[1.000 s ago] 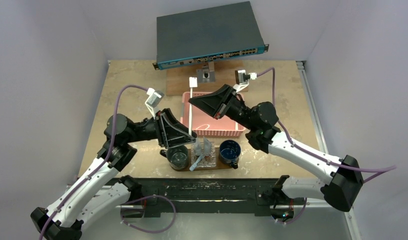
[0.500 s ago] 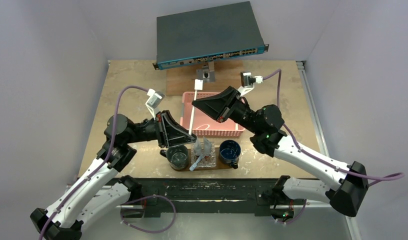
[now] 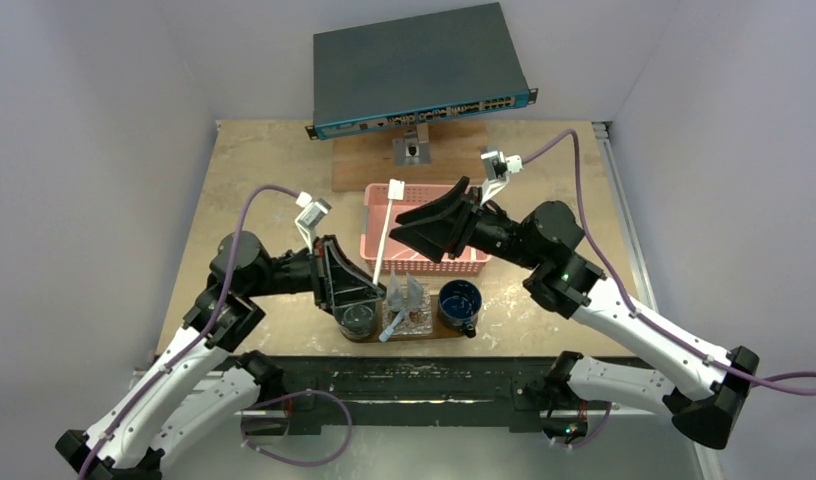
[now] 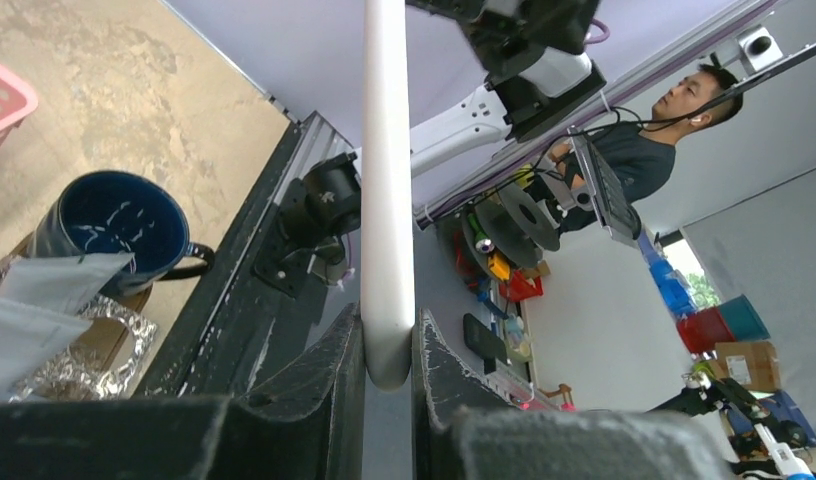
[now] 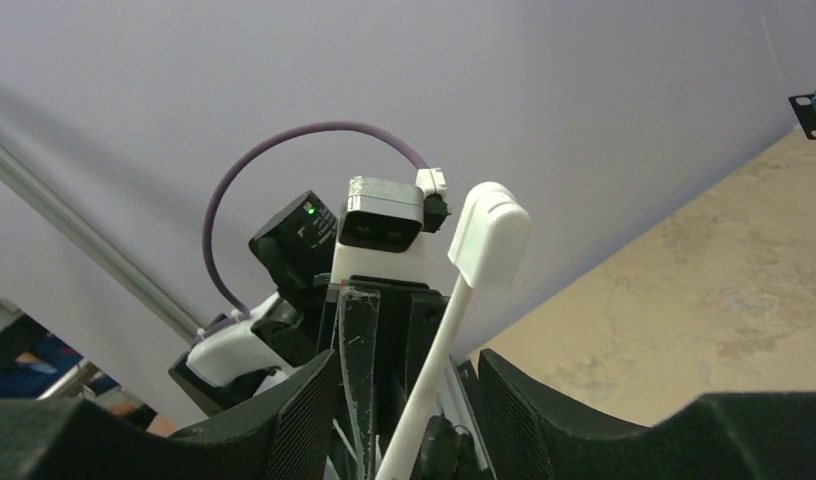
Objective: Prepare toiletry sets of a toothbrush and toothpaste on the tray
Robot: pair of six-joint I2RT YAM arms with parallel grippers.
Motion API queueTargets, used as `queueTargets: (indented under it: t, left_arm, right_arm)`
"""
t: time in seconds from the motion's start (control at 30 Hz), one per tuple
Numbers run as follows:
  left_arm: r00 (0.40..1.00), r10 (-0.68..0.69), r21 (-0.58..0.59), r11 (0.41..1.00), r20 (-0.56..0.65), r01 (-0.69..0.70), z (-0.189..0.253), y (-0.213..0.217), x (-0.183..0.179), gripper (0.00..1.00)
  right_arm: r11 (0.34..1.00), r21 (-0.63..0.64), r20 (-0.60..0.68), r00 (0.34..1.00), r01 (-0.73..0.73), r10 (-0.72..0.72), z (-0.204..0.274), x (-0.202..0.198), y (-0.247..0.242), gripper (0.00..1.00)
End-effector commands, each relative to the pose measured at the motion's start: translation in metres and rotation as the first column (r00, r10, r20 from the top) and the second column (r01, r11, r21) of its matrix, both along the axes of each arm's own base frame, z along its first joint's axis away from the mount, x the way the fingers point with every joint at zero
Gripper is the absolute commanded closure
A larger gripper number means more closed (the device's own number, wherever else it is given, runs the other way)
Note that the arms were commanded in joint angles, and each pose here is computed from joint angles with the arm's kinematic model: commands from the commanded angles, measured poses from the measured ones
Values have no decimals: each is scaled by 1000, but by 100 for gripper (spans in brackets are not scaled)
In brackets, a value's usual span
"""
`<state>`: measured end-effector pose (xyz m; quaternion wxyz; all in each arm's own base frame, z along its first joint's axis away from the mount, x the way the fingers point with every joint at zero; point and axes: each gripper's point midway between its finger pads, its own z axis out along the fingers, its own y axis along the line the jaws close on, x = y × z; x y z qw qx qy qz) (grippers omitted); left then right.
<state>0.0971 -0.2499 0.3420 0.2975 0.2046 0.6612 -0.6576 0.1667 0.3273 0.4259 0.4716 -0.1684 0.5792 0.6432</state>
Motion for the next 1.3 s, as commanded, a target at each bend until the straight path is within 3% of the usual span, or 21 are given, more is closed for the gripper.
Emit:
queueTargets:
  t: [0.0, 0.2, 0.47, 0.83, 1.27]
  left_arm:
    - [999, -16, 63, 998, 48, 13, -9, 9, -11, 100]
    - [994, -71, 125, 990, 78, 61, -16, 20, -31, 100]
    - [983, -142, 176, 977, 114, 121, -19, 33, -55, 100]
    - [967, -228, 249, 949, 116, 194, -30, 47, -77, 100]
    - [957, -277, 288, 927, 90, 241, -42, 53, -87, 100]
  right_arm:
    - [989, -132, 112, 991, -60, 75, 5, -22, -9, 41]
    - [963, -248, 152, 978, -104, 145, -1, -36, -20, 31]
    - [910, -388, 123, 971, -144, 206, -14, -45, -32, 27]
    - [879, -346, 87, 921, -329, 379, -18, -71, -25, 28]
    - [865, -315, 36, 906, -391, 422, -21, -67, -11, 31]
